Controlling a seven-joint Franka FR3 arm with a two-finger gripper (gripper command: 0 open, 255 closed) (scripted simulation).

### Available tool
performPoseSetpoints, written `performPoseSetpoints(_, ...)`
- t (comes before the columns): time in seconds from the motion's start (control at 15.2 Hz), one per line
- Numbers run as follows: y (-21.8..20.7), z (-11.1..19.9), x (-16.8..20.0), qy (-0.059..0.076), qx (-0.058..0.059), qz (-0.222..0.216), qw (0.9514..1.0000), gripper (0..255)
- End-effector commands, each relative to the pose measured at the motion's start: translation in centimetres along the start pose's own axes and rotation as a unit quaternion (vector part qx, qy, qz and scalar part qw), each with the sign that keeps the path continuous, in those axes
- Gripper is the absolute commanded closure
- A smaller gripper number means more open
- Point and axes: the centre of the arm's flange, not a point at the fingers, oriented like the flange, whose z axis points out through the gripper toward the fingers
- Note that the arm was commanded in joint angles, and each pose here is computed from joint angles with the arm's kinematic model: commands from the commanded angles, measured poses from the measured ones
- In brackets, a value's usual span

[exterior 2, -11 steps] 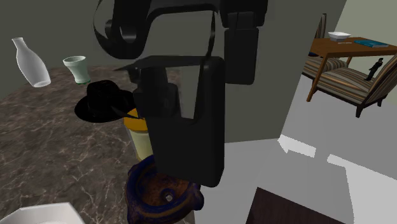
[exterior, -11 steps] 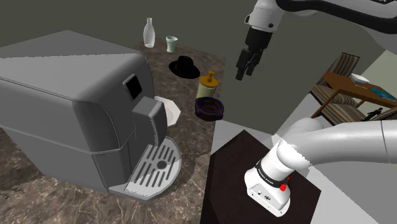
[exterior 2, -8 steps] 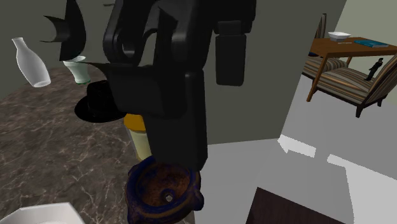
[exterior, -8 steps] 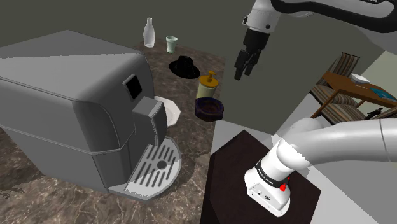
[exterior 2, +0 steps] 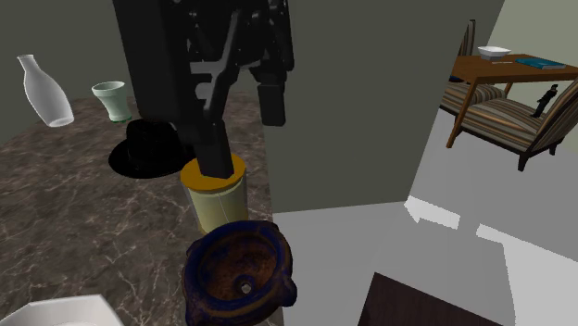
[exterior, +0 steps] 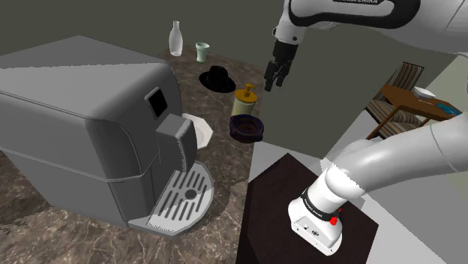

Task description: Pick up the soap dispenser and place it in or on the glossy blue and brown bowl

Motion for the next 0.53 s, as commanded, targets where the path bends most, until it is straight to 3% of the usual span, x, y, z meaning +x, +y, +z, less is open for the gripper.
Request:
performPoseSetpoints(0.0,1.6,0.8,1.8,-0.001,-0.002,-0.002,1.0000,0)
performPoseSetpoints(0.46,7.5,3.7,8.3,-0.005,-0.008,-0.007,0.9999,0)
